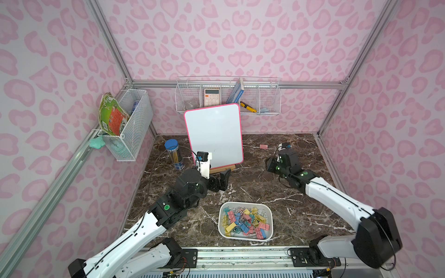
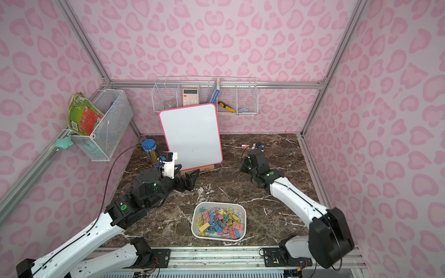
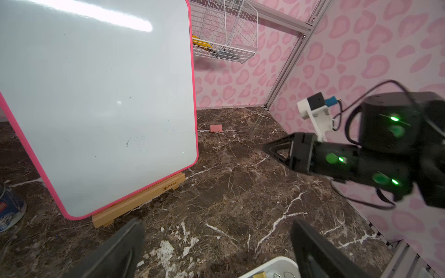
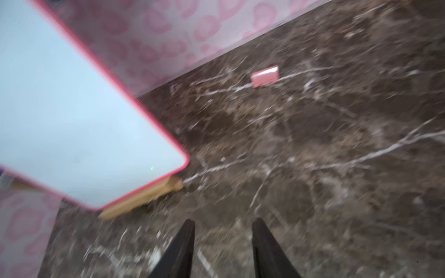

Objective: Put the binder clips in the storage box
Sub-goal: Place the binder clip in the storage box, then pick up the binder clip at the center of the board.

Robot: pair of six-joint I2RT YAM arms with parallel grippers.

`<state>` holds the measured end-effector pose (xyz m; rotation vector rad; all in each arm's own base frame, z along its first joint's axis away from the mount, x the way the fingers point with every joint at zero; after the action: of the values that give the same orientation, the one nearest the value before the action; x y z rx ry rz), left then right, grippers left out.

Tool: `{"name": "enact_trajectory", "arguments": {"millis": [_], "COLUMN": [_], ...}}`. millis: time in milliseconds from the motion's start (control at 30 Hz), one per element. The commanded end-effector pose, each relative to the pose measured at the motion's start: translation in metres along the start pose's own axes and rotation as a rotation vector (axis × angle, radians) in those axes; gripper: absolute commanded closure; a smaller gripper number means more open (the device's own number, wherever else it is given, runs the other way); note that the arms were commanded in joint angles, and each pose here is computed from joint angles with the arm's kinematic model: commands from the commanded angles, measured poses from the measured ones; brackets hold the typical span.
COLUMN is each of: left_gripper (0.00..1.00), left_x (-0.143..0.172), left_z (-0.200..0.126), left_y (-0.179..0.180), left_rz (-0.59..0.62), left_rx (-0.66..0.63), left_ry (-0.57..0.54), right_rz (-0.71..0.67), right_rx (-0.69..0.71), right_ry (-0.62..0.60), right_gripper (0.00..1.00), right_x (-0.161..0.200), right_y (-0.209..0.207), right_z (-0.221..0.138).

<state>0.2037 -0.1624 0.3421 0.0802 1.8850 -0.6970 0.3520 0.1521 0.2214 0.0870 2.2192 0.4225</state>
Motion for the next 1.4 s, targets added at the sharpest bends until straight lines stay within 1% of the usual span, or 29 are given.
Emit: {"name": "enact_trajectory", "arguments": {"millis": [0, 67, 100, 133, 200, 233, 300, 367, 400, 433, 567, 633, 733, 833, 900, 933, 1067, 1167, 1267, 1367], "left_gripper": [0.01, 0.01, 0.01, 0.01, 0.01, 0.01, 0.01, 0.01, 0.01, 0.01, 0.01, 0.01, 0.01, 0.01, 0.01, 0.01, 0.01, 0.01, 0.01, 0.01], "left_x": [-0.001, -0.001, -0.001, -0.001, -0.001, -0.002, -0.002, -0.002, -0.002, -0.002, -0.002, -0.002, -0.002, -0.001, -0.001, 0.0, 0.0, 0.0, 0.0, -0.001], "left_z": [-0.006, -0.008, -0.009, -0.009, -0.011, -0.012, -0.012, -0.012, -0.012, -0.011, -0.011, -0.011, -0.011, -0.01, -0.01, -0.01, -0.008, -0.008, -0.009, -0.01], "left_y": [0.0, 0.0, 0.0, 0.0, 0.0, 0.0, 0.001, 0.002, 0.003, 0.003, 0.003, 0.003, 0.003, 0.004, 0.004, 0.004, 0.004, 0.003, 0.003, 0.003], "left_rz": [0.0, -0.003, -0.006, -0.005, -0.004, -0.001, 0.005, 0.01, 0.01, 0.013, 0.022, 0.023, 0.027, 0.03, 0.03, 0.03, 0.024, 0.02, 0.018, 0.018], "left_rx": [0.007, 0.011, 0.012, 0.007, 0.005, 0.002, -0.005, -0.017, -0.02, -0.022, -0.023, -0.024, -0.026, -0.032, -0.033, -0.033, -0.028, -0.022, -0.021, -0.022], "left_ry": [0.014, 0.018, 0.019, 0.021, 0.025, 0.025, 0.025, 0.025, 0.021, 0.021, 0.022, 0.023, 0.02, 0.023, 0.024, 0.024, 0.027, 0.026, 0.026, 0.026], "right_rz": [-0.024, 0.039, 0.055, 0.043, -0.036, -0.082, -0.158, -0.231, -0.251, -0.259, -0.302, -0.305, -0.295, -0.296, -0.3, -0.296, -0.258, -0.248, -0.244, -0.235], "right_rx": [-0.139, -0.143, -0.118, -0.076, 0.041, 0.073, 0.09, 0.132, 0.142, 0.16, 0.266, 0.27, 0.286, 0.299, 0.309, 0.315, 0.324, 0.322, 0.316, 0.275], "right_ry": [0.002, 0.037, 0.053, 0.064, 0.118, 0.155, 0.201, 0.231, 0.245, 0.257, 0.261, 0.26, 0.289, 0.316, 0.323, 0.328, 0.34, 0.336, 0.29, 0.219], "right_gripper": [0.58, 0.59, 0.59, 0.58, 0.53, 0.5, 0.41, 0.26, 0.21, 0.19, 0.13, 0.12, 0.12, 0.16, 0.23, 0.28, 0.55, 0.66, 0.73, 0.76], "right_x": [-0.033, -0.04, -0.041, -0.049, -0.054, -0.051, -0.053, -0.05, -0.048, -0.048, -0.052, -0.053, -0.043, -0.033, -0.029, -0.028, -0.028, -0.031, -0.048, -0.061], "right_y": [-0.017, -0.036, -0.046, -0.052, -0.06, -0.063, -0.058, -0.053, -0.05, -0.051, -0.052, -0.052, -0.058, -0.06, -0.06, -0.062, -0.06, -0.053, -0.042, -0.031], "right_z": [0.053, 0.096, 0.117, 0.137, 0.171, 0.187, 0.21, 0.225, 0.23, 0.234, 0.247, 0.254, 0.265, 0.27, 0.271, 0.272, 0.266, 0.257, 0.234, 0.2]}}
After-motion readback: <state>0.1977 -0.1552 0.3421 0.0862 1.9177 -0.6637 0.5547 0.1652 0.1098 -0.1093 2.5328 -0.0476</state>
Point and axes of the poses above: each gripper's point midway between its finger pads, its own z axis out along the fingers, its own y axis along the line the jaws close on, x = y × z, the point moved 7 cm from there along -z, back along the fingers, and after that the axes turned 10 degrees about -z, right-handed, at the moved point
